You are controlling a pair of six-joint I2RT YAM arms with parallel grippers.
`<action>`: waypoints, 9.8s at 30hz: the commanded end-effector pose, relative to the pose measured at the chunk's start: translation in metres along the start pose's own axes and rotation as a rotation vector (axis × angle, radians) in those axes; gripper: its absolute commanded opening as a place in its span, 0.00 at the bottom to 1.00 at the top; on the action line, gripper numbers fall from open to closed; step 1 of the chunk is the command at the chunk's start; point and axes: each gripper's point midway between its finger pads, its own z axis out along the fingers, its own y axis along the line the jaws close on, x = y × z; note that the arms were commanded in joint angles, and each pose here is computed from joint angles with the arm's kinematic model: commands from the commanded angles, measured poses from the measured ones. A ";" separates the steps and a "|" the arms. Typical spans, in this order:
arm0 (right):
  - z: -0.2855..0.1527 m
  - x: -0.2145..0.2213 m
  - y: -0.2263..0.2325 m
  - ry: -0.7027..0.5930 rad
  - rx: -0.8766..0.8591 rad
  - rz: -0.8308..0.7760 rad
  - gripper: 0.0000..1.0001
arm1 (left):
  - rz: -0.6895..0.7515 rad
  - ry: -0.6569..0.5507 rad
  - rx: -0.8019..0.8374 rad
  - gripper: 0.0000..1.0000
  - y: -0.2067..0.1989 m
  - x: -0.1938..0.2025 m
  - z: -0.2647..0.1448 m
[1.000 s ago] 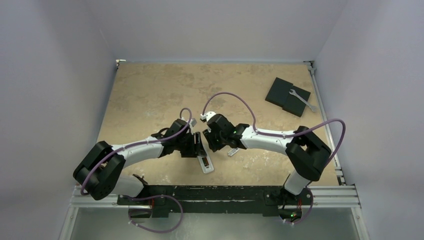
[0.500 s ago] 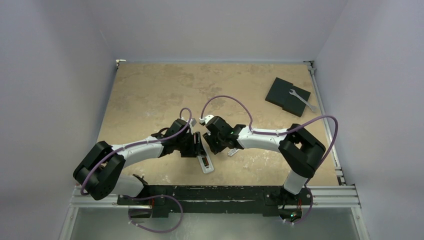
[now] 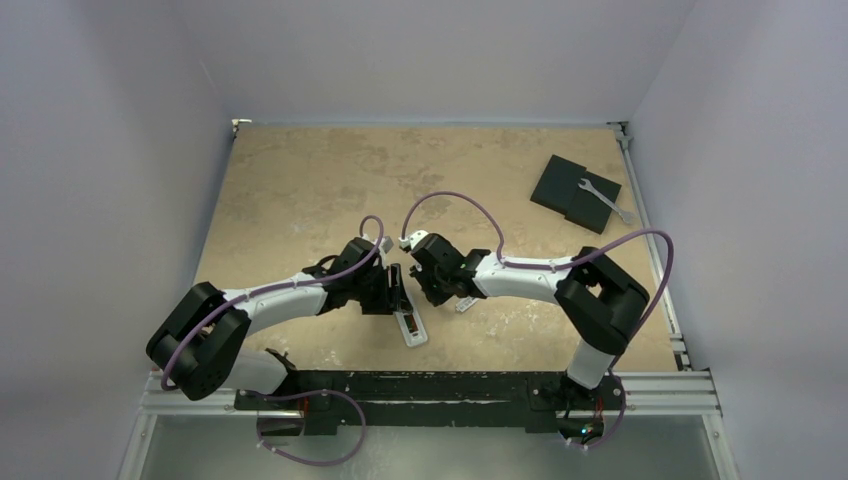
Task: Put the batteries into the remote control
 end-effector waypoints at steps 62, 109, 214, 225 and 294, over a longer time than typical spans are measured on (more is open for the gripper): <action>-0.150 -0.030 -0.017 -0.282 -0.014 0.139 0.07 | 0.193 0.046 -0.050 0.52 -0.049 0.017 0.038; -0.136 -0.034 0.018 -0.229 -0.206 -0.295 0.03 | 0.062 -0.229 -0.196 0.66 0.005 -0.058 -0.059; -0.044 -0.024 0.088 -0.006 -0.279 -0.386 0.28 | -0.194 -0.195 0.034 0.81 0.038 -0.025 -0.055; -0.066 -0.031 0.081 -0.087 -0.247 -0.284 0.28 | -0.178 -0.154 0.067 0.78 0.034 -0.020 -0.048; -0.047 0.012 0.055 -0.096 -0.129 0.230 0.25 | -0.105 -0.074 0.082 0.62 0.000 0.034 -0.022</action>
